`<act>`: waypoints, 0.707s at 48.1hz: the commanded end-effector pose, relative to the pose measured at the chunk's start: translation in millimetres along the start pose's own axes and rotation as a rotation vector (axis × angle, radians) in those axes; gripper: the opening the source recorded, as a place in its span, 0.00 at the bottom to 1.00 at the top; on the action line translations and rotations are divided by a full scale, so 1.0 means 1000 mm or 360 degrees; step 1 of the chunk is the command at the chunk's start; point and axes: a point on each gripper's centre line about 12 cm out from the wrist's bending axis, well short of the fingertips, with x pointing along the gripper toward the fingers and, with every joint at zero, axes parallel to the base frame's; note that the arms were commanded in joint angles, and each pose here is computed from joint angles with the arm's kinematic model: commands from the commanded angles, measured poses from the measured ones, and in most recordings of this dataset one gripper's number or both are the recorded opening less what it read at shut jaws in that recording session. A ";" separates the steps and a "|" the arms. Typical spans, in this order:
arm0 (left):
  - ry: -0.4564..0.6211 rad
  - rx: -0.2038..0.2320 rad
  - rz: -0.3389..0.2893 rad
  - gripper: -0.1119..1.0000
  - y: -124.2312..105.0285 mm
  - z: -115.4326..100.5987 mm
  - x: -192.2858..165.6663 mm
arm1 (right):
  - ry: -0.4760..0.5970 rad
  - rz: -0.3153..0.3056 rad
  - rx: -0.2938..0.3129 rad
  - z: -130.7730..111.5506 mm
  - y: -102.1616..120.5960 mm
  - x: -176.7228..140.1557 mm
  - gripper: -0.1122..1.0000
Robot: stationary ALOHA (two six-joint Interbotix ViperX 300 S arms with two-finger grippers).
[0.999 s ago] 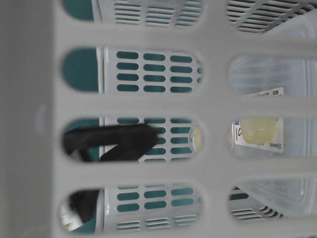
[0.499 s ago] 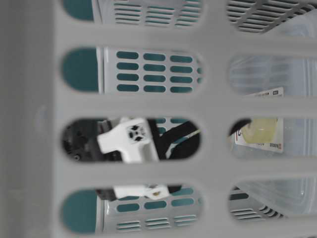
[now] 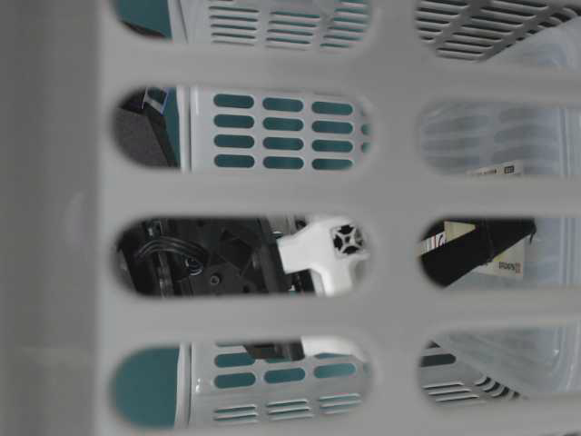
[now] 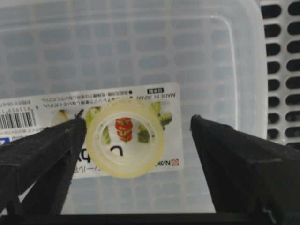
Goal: Pick up the cellophane tape from the shopping basket with the left arm.
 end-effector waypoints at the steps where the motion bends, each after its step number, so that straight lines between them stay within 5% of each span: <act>1: -0.0032 -0.0004 0.0006 0.90 0.002 0.003 0.000 | -0.0024 0.0003 0.0007 0.004 0.000 0.001 0.82; 9: -0.0031 0.0009 0.0008 0.81 0.004 0.002 -0.001 | -0.0022 0.0003 0.0007 0.004 0.000 0.001 0.82; 15: -0.0051 0.0008 0.0009 0.54 0.005 0.005 -0.009 | -0.0022 0.0003 0.0007 0.004 0.000 0.001 0.82; 34: -0.0205 0.0004 0.0014 0.54 0.005 0.039 -0.124 | -0.0058 0.0005 0.0007 0.006 0.001 -0.002 0.82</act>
